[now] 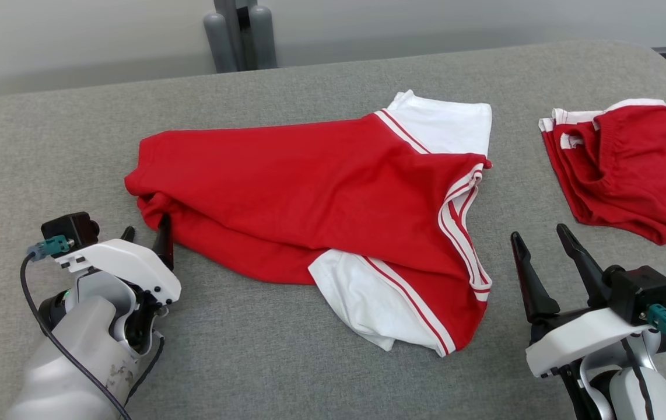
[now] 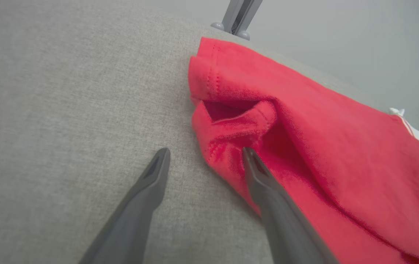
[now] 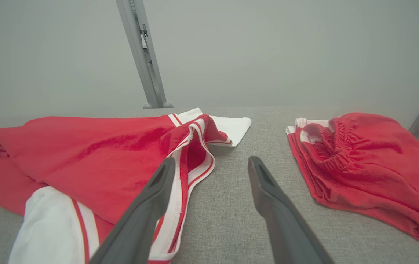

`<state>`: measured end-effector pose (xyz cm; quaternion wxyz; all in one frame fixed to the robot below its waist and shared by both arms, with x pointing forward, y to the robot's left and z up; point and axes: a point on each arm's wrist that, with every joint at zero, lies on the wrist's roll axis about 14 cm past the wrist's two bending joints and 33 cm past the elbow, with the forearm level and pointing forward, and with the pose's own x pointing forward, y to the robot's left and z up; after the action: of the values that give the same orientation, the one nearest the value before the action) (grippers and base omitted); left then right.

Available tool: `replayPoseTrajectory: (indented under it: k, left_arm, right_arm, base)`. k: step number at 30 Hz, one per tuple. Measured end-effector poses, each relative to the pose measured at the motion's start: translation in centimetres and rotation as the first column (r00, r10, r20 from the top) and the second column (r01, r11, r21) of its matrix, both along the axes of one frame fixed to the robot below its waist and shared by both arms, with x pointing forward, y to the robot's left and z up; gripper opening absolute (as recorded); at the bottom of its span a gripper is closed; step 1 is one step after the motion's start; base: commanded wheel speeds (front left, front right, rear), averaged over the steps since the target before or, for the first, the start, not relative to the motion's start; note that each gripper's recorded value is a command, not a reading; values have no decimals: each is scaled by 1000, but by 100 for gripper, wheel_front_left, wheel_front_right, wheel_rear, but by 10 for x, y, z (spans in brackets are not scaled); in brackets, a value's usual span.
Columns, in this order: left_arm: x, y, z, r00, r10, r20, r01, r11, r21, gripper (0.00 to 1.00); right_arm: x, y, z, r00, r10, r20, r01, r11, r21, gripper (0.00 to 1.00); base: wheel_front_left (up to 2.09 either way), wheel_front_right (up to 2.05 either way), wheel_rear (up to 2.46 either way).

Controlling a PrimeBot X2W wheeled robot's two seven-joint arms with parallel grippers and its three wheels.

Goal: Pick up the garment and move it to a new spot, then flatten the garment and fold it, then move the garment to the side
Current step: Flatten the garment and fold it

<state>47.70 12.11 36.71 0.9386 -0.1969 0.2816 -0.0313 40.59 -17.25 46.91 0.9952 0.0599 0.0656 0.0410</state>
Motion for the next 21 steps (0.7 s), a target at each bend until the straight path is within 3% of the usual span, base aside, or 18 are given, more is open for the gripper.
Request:
replayPoseTrajectory:
  k: [4,5,6,7,21]
  left_arm:
    - [5,-6,-7,1000,6,-26,-7,1000,-28,100]
    - [7,-8,-8,1000,9,-30,-10,999,-41,49]
    - [8,-9,-8,999,12,-32,-13,999,-48,39]
    - [9,-8,-9,999,14,-30,-15,999,-46,0]
    - [8,8,34,986,9,168,1,998,-59,0]
  right_arm:
    - [1,-6,-3,1000,-17,-8,16,1000,-6,100]
    - [1,-7,-4,1000,-19,-11,19,1000,-9,100]
    - [1,-8,-5,1000,-21,-13,20,1000,-13,100]
    - [1,-8,-5,1000,-21,-15,21,1000,-14,100]
    - [10,12,2,999,32,14,-32,999,4,100]
  base:
    - [0,0,0]
    - [0,0,0]
    - [0,0,0]
    - [0,0,0]
    - [0,0,0]
